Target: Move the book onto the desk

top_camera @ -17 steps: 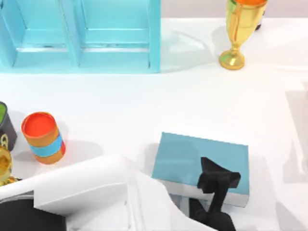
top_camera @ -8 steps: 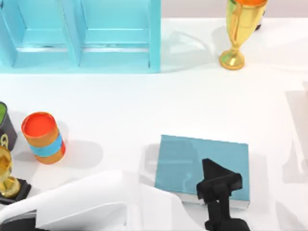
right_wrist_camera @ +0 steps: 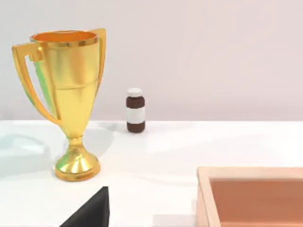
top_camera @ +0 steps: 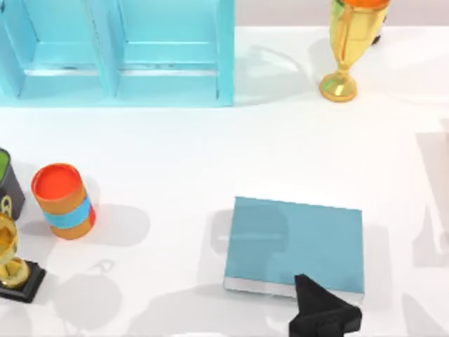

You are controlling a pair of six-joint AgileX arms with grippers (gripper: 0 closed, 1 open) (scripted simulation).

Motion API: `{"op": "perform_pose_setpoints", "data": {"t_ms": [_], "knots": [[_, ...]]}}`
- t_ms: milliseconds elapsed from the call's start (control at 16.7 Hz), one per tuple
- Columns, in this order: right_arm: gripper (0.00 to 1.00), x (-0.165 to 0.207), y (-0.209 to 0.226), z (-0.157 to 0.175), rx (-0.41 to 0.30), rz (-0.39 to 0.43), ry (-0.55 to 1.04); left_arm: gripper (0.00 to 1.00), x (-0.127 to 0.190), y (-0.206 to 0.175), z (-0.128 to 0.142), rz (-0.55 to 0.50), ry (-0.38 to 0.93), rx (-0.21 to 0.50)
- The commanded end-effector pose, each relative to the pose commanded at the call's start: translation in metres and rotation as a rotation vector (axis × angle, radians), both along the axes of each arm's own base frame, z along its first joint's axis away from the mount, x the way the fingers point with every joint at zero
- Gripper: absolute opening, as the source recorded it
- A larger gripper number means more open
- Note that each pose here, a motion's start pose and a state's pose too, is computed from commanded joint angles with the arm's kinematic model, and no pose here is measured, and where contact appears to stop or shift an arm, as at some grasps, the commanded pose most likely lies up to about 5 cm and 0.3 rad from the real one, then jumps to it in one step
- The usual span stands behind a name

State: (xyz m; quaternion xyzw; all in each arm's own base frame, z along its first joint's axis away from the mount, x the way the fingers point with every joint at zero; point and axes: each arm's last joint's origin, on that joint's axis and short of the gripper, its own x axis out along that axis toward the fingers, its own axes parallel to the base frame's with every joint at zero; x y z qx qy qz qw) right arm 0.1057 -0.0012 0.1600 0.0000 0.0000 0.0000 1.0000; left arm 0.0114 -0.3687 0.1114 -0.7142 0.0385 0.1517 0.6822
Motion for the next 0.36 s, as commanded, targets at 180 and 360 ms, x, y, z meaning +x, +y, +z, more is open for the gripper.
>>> {"op": "perform_pose_setpoints", "data": {"t_ms": [180,360], "knots": [[1.00,0.000,0.000,0.000,0.000,0.000,0.000,1.00,-0.026,0.004,0.001,-0.050,0.004,0.054],[1.00,0.000,0.000,0.000,0.000,0.000,0.000,1.00,-0.029,0.004,0.001,-0.058,0.004,0.061]]}}
